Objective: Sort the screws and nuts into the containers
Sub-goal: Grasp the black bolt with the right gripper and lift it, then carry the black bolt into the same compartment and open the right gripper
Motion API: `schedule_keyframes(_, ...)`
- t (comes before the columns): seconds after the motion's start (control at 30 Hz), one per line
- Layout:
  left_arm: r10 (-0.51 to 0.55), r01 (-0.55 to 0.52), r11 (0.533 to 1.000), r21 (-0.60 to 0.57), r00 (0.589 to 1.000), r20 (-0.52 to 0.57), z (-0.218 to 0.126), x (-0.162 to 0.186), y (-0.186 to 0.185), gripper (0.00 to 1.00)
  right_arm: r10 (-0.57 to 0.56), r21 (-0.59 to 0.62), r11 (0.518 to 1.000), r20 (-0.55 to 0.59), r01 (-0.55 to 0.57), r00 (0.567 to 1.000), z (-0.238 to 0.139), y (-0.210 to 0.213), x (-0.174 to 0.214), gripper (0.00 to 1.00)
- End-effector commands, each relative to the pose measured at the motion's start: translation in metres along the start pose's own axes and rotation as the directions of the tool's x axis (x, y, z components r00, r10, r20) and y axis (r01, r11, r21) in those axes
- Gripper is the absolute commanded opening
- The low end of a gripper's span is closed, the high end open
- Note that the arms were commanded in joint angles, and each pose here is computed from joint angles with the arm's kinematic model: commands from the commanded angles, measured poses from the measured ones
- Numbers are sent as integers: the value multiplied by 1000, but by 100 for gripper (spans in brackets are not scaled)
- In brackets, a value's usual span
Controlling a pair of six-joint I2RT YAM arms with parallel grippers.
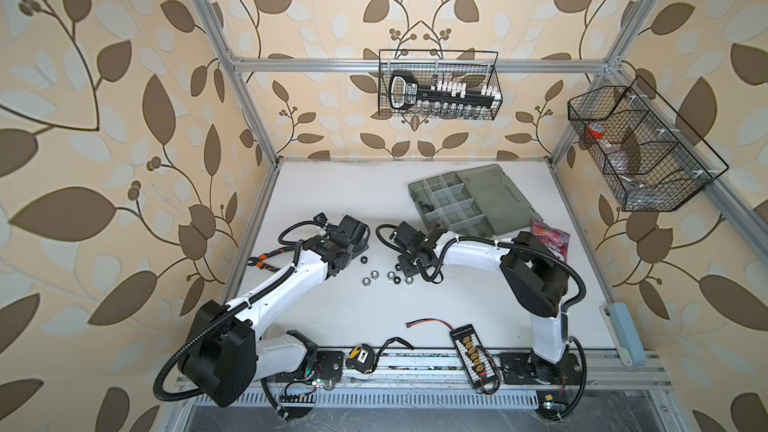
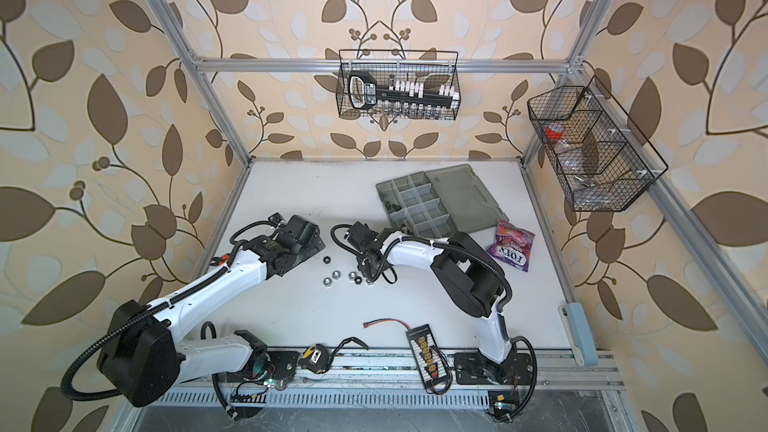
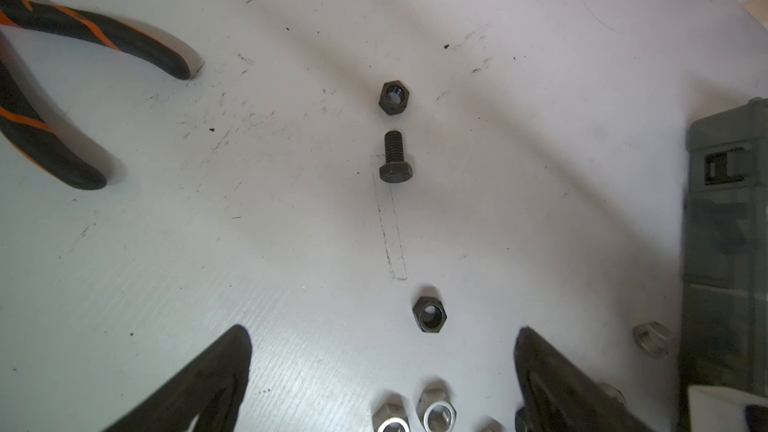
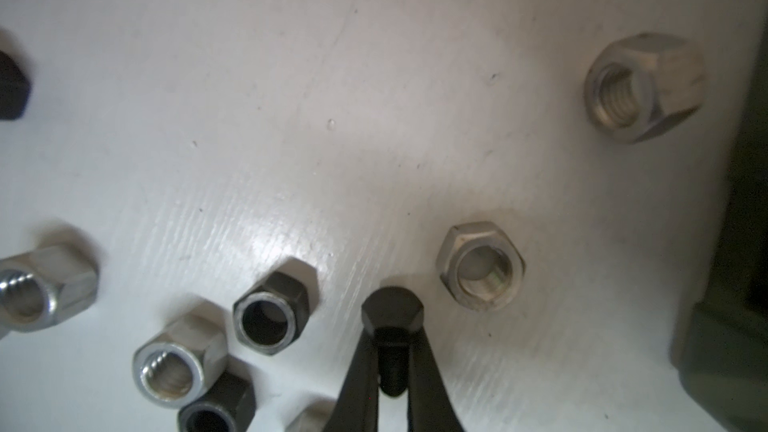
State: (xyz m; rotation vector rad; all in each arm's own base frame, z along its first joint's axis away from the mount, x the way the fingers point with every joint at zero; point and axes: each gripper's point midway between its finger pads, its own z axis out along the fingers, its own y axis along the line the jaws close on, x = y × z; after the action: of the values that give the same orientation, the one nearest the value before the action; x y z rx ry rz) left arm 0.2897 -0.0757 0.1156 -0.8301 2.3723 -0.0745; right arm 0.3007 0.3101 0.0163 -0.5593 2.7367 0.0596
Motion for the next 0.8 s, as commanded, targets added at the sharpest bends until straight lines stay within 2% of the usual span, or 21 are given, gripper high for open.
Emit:
schedule_keyframes(0.0, -9, 10, 999, -30, 999, 36, -4, -8, 9, 99, -43, 97, 994, -157, 59, 987, 24, -19, 43, 0)
schedule_keyframes(0.17, -8, 10, 999, -31, 999, 35, -4, -9, 9, 99, -55, 89, 994, -80, 62, 995, 0, -15, 16, 0)
schedule_keyframes(0.37, -3, 5, 1000, -30, 999, 37, -4, -9, 8, 99, -53, 71, 996, 78, 48, 996, -47, -18, -40, 0)
schedule_keyframes(0.6, -1, 2, 1000, -24, 999, 33, -4, -9, 7, 99, -13, 97, 995, 214, -8, 977, -78, -56, -110, 0)
schedule_keyframes(0.77, -4, 5, 1000, -19, 999, 35, -5, -11, 5, 99, 12, 132, 990, 275, -50, 961, -81, -87, -154, 0)
